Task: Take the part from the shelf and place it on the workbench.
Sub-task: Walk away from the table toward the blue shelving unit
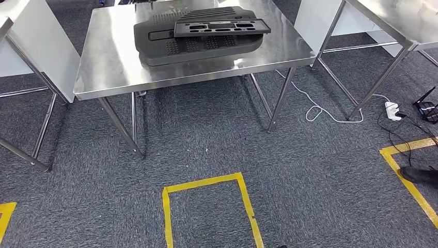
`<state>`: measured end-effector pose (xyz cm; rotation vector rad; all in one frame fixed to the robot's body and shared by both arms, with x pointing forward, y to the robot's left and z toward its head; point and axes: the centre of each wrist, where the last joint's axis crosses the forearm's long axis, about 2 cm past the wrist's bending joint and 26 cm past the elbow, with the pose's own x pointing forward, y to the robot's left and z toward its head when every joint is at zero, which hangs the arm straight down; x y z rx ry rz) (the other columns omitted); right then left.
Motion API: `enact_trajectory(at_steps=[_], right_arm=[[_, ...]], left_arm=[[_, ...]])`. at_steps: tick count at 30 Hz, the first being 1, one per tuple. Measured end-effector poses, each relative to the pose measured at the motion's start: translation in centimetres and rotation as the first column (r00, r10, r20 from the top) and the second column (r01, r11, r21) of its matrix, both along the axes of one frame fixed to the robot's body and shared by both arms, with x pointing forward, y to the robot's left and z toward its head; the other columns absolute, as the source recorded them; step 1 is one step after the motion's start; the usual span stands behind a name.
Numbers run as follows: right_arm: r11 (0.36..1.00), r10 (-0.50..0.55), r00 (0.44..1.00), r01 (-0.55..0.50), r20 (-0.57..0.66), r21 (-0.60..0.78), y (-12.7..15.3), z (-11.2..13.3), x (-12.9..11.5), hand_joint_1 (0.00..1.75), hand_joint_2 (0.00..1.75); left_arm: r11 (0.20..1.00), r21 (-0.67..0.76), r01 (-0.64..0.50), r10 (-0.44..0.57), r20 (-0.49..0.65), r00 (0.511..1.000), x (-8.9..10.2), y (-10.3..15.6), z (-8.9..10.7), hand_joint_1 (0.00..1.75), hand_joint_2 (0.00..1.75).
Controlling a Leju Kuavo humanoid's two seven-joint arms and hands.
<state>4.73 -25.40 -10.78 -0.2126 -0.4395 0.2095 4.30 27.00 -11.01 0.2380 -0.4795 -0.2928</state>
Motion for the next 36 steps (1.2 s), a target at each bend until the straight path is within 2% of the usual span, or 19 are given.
enact_trajectory(at_steps=[5, 13, 21, 36], right_arm=[[1.000, 0.018, 0.997, -0.016, -0.081, 0.025, 0.4, -0.1, -0.8, 0.00, 0.00], [0.999, -0.034, 0.973, 0.042, -0.229, 0.032, 0.7, -0.2, -1.1, 0.00, 0.00], [0.999, -0.038, 0.973, 0.044, -0.229, 0.018, 1.0, -0.1, -0.6, 0.00, 0.00], [1.000, 0.013, 0.976, -0.012, -0.217, 0.006, 1.4, -0.1, -0.7, 0.00, 0.00]], left_arm=[[1.000, 0.001, 0.001, -0.001, 0.002, 1.000, 0.1, 0.1, 0.0, 0.00, 0.00], [1.000, 0.005, 0.000, 0.000, 0.006, 1.000, 0.2, 0.1, 0.0, 0.00, 0.00], [1.000, 0.004, 0.001, -0.001, 0.007, 1.000, 0.3, 0.0, 0.0, 0.00, 0.00], [1.000, 0.016, 0.000, -0.001, 0.022, 1.000, 0.4, 0.4, 0.0, 0.00, 0.00]])
